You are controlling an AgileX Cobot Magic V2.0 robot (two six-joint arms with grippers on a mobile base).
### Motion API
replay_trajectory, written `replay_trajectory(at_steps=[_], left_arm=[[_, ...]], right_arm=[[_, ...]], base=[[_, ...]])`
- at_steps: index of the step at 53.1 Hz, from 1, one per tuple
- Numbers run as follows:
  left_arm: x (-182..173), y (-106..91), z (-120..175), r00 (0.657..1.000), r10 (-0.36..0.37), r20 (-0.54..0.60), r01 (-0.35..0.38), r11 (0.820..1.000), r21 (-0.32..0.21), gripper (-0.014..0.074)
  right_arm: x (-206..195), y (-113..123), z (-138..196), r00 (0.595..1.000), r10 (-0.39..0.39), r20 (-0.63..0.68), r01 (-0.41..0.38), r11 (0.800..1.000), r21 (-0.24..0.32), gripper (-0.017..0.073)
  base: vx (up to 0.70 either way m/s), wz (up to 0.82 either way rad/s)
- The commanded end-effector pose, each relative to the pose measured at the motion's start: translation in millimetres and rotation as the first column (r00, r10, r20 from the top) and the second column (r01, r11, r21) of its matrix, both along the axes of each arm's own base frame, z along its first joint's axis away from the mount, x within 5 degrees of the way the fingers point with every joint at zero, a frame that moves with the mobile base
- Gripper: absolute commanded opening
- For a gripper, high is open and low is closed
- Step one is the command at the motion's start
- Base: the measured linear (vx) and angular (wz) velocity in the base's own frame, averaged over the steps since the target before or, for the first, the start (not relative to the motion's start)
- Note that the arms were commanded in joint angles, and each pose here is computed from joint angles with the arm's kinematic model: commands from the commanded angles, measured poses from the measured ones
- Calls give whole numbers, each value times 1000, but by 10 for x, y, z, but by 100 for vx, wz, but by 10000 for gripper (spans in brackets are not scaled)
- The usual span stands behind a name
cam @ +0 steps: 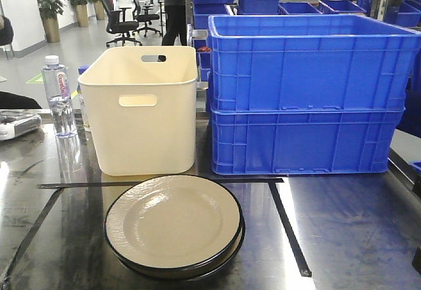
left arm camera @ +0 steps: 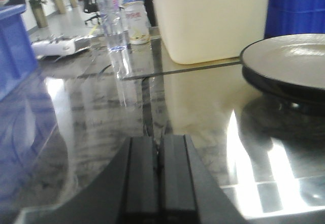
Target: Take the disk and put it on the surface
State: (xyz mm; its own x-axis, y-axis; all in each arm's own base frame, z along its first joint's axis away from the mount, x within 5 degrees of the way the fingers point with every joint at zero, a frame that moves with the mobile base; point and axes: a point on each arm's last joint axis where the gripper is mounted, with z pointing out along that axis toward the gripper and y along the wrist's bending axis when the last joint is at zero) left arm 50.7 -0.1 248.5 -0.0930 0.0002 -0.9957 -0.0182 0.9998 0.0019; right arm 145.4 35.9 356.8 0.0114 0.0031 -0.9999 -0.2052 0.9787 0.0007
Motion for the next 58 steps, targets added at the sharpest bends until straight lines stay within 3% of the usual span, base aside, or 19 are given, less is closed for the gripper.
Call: replay_trajectory(at_steps=[1,6,10,13,58], left_arm=[[-43,12,-115,991,16,132,-10,999,-52,-2],[41,20,-415,994,29,106,-17,993,-113,-2],[62,23,-551,993,39,113,-16,979,-202,-2],[53,24,-526,994,39,106,-19,984,-179,-2],[55,24,-523,993,39,111,-18,984,-179,-2]], right_arm=[[-18,-20,105,999,-14,37,14,1000,0,-9],[-16,-18,104,999,-13,36,13,1000,-1,-9],[-16,-19,104,999,-14,36,14,1000,-1,-9],[-10,-17,100,999,-14,33,14,1000,-1,-9],[-9,-16,99,999,-14,33,14,1000,-2,-9]], base=[[0,0],[0,0],[0,1],[0,0],[0,0]])
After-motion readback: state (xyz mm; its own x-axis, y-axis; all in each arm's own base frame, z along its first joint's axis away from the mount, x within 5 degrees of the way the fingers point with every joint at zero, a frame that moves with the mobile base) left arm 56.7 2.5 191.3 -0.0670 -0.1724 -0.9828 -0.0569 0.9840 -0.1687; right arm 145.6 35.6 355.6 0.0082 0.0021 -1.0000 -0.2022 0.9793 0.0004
